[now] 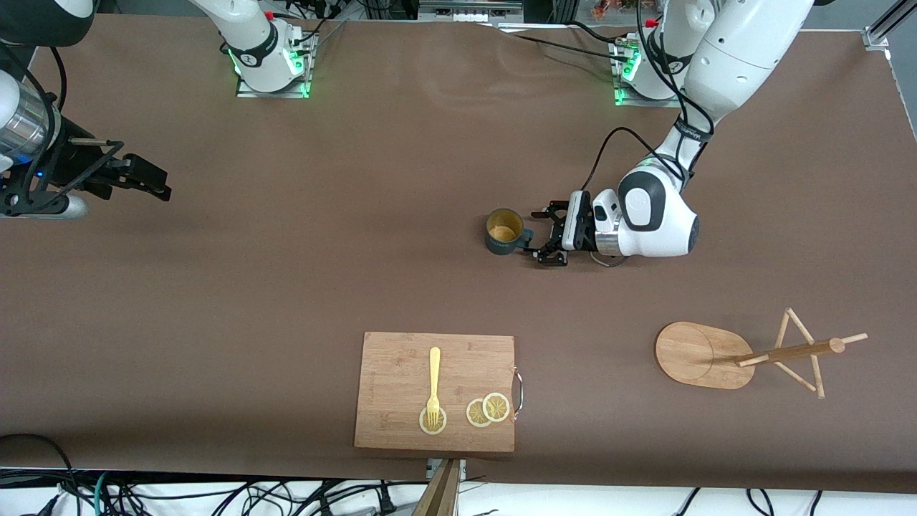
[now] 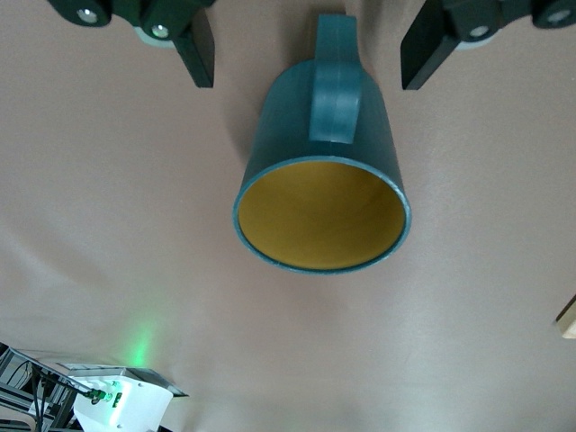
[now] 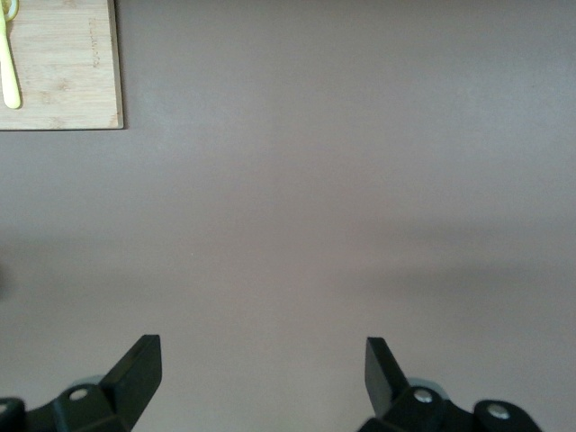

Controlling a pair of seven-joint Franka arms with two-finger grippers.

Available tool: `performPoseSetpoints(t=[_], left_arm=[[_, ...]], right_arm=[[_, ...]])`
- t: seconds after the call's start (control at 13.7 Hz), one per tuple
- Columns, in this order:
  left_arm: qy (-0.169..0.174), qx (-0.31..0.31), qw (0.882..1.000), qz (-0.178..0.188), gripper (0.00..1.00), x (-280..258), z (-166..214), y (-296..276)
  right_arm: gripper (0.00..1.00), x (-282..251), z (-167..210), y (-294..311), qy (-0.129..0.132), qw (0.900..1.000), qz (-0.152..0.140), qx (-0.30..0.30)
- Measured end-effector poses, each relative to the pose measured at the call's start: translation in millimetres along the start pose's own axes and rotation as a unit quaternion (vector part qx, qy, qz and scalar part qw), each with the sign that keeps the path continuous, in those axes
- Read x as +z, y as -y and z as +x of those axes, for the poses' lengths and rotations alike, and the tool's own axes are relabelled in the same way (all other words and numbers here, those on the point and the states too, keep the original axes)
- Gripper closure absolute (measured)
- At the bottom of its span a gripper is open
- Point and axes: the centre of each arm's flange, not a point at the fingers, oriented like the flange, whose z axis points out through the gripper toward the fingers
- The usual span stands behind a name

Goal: Pass cup and hang on rack
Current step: 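Lower the left gripper to the mug handle and grasp it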

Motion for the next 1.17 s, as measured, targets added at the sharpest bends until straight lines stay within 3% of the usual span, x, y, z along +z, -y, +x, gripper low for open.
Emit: performPoseSetpoints(t=[1.17], left_arm=[[-0.006,-0.008,1.0,0.002,0.09,3.4,-3.0,-0.9]], right_arm=[[0.0,0.0,0.1,-0.8,0.0,1.0,0.0,0.001]])
